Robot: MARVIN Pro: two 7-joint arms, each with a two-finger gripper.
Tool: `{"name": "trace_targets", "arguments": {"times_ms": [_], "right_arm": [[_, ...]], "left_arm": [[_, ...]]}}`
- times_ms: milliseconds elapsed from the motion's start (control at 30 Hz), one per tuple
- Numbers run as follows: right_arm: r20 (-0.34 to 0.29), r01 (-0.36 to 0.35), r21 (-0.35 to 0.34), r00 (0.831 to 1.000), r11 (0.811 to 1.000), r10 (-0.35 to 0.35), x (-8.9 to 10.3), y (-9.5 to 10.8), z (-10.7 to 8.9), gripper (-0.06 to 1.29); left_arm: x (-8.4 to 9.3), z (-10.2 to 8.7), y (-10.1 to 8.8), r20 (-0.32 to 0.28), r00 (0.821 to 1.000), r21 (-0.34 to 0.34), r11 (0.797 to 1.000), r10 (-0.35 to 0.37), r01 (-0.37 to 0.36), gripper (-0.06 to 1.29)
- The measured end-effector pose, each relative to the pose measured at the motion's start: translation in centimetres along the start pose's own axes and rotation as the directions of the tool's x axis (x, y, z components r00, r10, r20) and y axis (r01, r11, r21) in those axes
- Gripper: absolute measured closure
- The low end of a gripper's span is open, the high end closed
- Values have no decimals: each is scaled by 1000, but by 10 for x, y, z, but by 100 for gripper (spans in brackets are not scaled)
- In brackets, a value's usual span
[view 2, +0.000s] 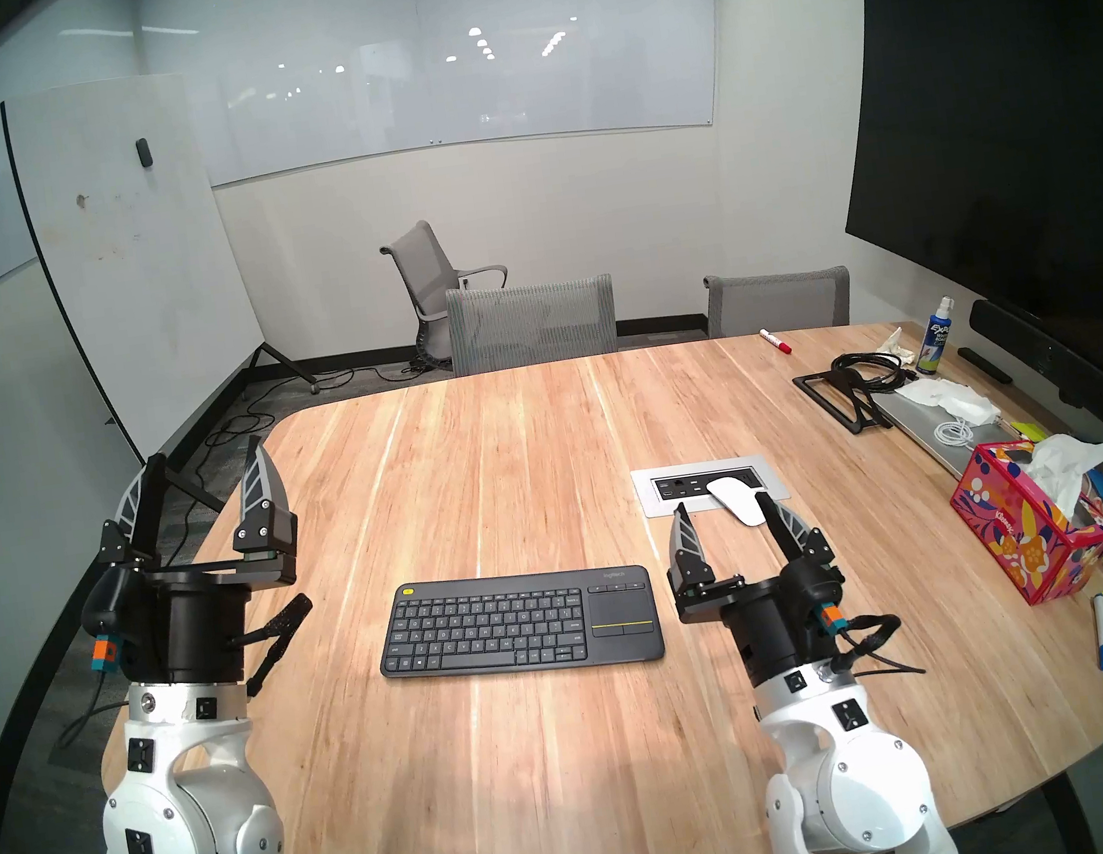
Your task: Put the mouse beside the keyboard
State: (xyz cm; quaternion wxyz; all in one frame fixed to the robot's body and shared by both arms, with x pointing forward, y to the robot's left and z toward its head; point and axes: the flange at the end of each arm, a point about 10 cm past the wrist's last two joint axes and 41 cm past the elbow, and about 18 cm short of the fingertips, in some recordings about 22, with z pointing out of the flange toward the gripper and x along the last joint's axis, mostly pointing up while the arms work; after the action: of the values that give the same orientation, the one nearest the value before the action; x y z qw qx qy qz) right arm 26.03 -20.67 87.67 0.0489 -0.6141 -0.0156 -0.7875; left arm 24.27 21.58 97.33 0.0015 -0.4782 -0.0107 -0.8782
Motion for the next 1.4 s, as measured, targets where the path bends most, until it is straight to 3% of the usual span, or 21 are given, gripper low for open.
{"name": "trace_targets", "arguments": {"times_ms": [400,767,1167,1400], "right_arm": [[29,65,-4,997,998,-65,-13,16,0,0],[46,110,-30,993,994,-108,-30,42,13,0],[27,141,-30,990,990,-140,-31,60,28,0],[26,166,-35,986,985,-165,-33,81,34,0]], "left_arm": [[0,0,0,0,1000,0,1000,0,0,1],[0,0,0,1,1000,-1,1000,0,0,1],[0,0,0,1,1000,-1,1000,0,0,1],[0,0,0,1,1000,-1,1000,0,0,1]]}}
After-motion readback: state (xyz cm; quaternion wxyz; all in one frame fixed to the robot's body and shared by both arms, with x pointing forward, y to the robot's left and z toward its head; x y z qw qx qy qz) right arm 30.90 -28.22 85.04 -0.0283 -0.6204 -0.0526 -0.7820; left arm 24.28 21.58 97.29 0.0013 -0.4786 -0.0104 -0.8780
